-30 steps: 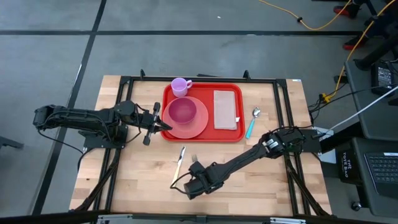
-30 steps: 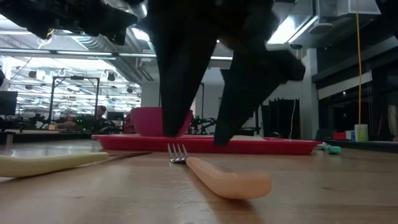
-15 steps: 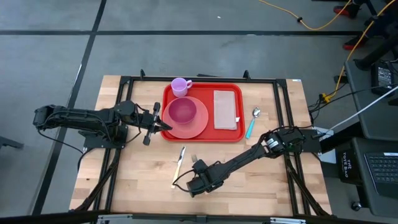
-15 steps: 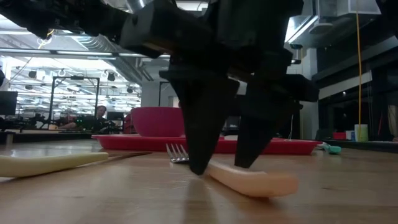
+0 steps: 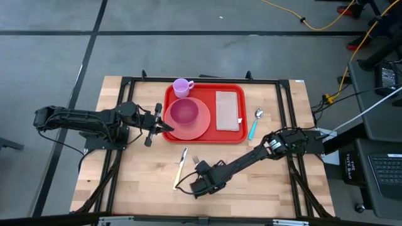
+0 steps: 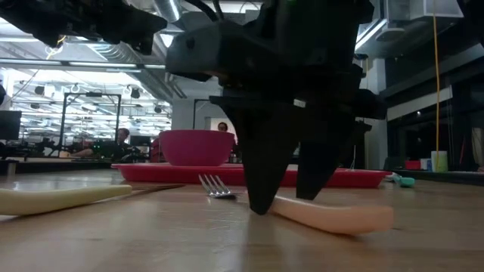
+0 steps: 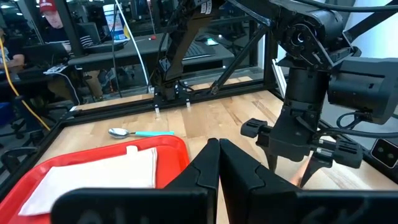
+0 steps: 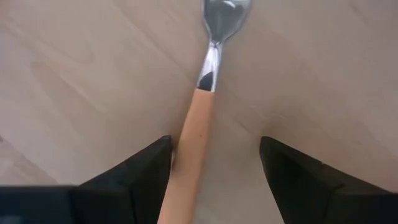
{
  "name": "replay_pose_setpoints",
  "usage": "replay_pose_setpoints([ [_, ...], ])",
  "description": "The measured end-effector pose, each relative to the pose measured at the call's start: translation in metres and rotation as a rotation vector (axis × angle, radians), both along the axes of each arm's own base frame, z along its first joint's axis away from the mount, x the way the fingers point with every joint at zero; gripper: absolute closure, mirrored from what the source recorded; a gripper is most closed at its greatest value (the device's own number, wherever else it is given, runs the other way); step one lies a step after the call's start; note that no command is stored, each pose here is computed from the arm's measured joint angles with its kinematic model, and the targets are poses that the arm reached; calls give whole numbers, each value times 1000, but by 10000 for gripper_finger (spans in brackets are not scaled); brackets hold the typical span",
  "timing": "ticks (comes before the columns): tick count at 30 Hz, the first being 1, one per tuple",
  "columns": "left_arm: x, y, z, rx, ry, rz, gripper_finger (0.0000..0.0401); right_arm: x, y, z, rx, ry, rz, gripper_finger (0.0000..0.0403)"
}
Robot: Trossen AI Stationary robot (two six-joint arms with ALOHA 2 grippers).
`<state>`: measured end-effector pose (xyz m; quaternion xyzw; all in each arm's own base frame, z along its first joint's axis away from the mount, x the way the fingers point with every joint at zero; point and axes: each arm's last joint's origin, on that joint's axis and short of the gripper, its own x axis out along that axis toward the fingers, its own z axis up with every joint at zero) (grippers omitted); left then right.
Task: Set up tray
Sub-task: Put the orange fork on the brown napkin
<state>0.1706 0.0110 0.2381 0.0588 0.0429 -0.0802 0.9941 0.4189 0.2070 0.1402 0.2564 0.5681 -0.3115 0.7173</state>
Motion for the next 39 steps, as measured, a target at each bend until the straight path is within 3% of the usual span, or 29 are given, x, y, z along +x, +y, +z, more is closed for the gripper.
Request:
replay_pose_setpoints([
  [8,0,0,0,0,0,0,397,-2,-1,0,-19,23,26,160],
  [25,0,0,0,0,0,0,397,-2,-1,0,-19,37,77,289],
  [34,0,0,0,0,0,0,397,0,-6,0,23,68,109,337],
  [39,0,0,0,-1,0,0,397,3,-11,3,26,79,95,341],
])
